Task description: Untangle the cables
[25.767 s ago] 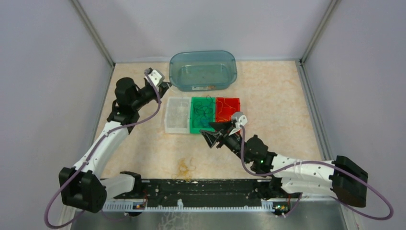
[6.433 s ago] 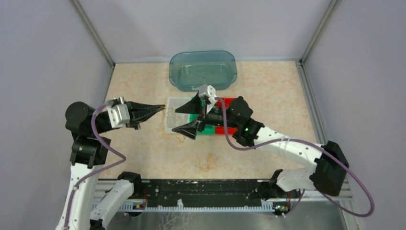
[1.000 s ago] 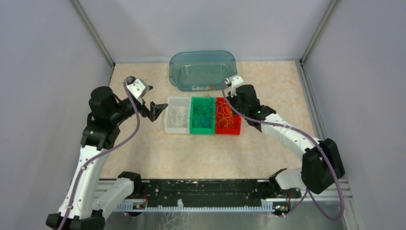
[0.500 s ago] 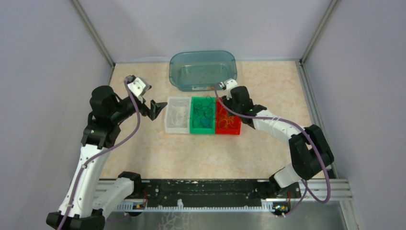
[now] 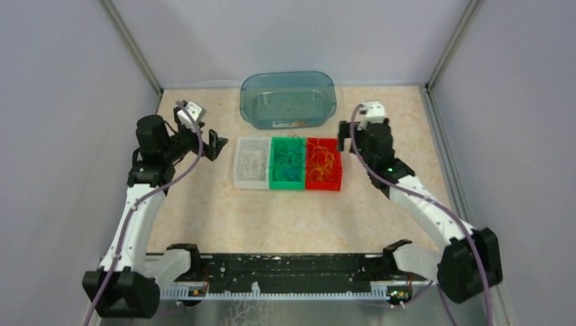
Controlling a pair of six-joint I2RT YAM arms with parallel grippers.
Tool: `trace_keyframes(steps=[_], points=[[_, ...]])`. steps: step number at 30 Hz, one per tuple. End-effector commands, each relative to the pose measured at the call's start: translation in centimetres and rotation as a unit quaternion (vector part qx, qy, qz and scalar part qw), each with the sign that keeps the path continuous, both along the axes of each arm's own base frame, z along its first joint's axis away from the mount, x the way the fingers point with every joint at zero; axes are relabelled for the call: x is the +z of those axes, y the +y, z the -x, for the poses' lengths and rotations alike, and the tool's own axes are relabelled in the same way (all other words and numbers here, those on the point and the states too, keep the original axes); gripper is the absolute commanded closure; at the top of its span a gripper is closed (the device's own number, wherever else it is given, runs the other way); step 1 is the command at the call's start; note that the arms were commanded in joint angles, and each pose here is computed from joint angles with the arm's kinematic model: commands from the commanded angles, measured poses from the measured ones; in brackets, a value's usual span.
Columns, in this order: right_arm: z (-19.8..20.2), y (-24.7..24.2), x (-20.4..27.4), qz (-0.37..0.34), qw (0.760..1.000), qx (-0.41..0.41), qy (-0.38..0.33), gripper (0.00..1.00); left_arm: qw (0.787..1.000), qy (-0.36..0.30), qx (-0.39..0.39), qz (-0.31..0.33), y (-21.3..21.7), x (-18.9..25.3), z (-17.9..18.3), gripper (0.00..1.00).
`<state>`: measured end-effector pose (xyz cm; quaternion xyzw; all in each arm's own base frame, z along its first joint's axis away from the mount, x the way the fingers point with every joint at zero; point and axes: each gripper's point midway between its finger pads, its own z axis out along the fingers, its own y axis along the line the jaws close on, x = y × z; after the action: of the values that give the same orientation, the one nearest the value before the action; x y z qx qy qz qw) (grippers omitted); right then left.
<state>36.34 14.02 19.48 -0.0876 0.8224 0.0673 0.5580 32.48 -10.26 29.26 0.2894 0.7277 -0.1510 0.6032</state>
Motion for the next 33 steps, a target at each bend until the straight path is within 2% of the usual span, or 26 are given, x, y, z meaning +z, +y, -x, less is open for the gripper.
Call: trace_keyframes(steps=[1, 3, 5, 8, 10, 15, 16, 19, 22, 25, 28, 31, 33], points=[[0.1, -9.6, 3.0, -0.110, 0.970, -0.203, -0.082, 0.01, 0.998, 0.040, 0.045, 0.013, 3.1, -6.0, -2.6, 0.00], [1.4, -13.5, 2.0, -0.119, 0.951, -0.268, -0.102, 0.01, 0.994, 0.073, 0.073, 0.039, 4.4, -10.0, -2.9, 0.00], [3.2, -16.4, -0.1, -0.086, 0.936, -0.316, -0.126, 0.01, 0.992, 0.086, 0.079, 0.053, 4.8, -12.8, -2.8, 0.00], [6.1, -19.8, -1.4, -0.046, 0.905, -0.376, -0.196, 0.01, 0.991, 0.071, 0.091, 0.068, 5.0, -15.9, -2.6, 0.00], [7.0, -21.0, -2.6, -0.049, 0.894, -0.399, -0.197, 0.01, 0.989, 0.030, 0.118, 0.083, 5.7, -16.3, -3.1, 0.00], [7.4, -22.1, -5.9, -0.042, 0.887, -0.425, -0.177, 0.01, 0.984, -0.001, 0.138, 0.113, 6.0, -18.7, -2.9, 0.00], [7.1, -21.9, -6.3, -0.043, 0.890, -0.419, -0.174, 0.01, 0.983, -0.007, 0.138, 0.118, 6.0, -18.7, -3.2, 0.01], [5.5, -21.0, -6.3, -0.040, 0.902, -0.388, -0.182, 0.01, 0.980, 0.030, 0.153, 0.122, 6.4, -19.5, -4.6, 0.01], [4.3, -20.4, -6.6, -0.034, 0.910, -0.369, -0.186, 0.01, 0.977, 0.023, 0.177, 0.119, 7.3, -19.5, -5.6, 0.01], [3.2, -19.5, -7.3, -0.025, 0.924, -0.332, -0.188, 0.01, 0.973, -0.007, 0.201, 0.116, 8.2, -19.5, -5.1, 0.00], [2.0, -17.4, -7.6, -0.007, 0.947, -0.260, -0.190, 0.01, 0.975, -0.072, 0.179, 0.107, 7.4, -18.7, -3.7, 0.01], [1.8, -16.7, -7.5, -0.002, 0.949, -0.234, -0.212, 0.01, 0.970, -0.085, 0.197, 0.112, 7.8, -18.8, -3.5, 0.01], [1.4, -16.9, -7.8, -0.005, 0.949, -0.246, -0.197, 0.01, 0.968, -0.067, 0.214, 0.112, 8.2, -19.4, -4.1, 0.01]])
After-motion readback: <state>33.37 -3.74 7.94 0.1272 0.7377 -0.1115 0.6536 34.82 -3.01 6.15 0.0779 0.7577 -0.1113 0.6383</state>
